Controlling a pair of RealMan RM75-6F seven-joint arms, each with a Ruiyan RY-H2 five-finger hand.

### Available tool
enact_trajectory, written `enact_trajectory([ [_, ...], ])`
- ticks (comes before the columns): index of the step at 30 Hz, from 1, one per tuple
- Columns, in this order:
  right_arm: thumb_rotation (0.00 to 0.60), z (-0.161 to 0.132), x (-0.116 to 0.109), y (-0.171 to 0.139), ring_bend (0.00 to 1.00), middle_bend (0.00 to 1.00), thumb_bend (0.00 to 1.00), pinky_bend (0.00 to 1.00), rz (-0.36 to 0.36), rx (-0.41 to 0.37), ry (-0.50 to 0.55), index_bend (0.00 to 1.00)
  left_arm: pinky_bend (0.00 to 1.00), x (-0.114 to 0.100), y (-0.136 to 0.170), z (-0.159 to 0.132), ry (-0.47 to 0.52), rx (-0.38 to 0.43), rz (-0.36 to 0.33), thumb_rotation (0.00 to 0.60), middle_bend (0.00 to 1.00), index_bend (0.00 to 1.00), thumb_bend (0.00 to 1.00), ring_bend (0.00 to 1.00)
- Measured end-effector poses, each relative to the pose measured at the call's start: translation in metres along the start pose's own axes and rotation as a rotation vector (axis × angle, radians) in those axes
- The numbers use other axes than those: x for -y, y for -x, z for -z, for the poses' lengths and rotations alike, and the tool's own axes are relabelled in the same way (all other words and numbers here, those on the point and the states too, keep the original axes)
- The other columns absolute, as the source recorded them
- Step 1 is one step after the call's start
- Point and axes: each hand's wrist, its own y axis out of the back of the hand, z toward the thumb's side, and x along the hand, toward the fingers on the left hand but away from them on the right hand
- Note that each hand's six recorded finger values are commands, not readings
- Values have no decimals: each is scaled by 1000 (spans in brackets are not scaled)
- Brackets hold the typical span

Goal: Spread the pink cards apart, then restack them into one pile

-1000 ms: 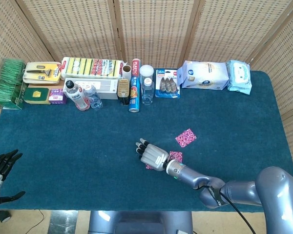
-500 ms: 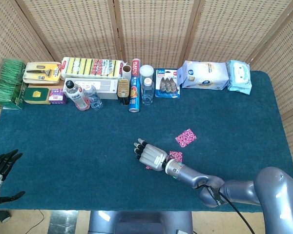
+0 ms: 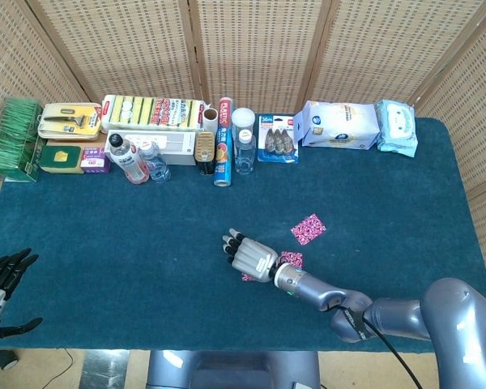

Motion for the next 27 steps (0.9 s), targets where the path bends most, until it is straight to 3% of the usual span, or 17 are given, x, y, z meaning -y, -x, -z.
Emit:
enact_trajectory([
  [16,600,-2,5,2,45,129,4,58,-2,-3,10,284,20,-1,0,1,4,0,-3,600,0,0,47,0],
  [27,600,-7,5,2,55,143,78,75,15,-13,31,411,20,-1,1,0,3,1,-2,600,0,0,48,0],
])
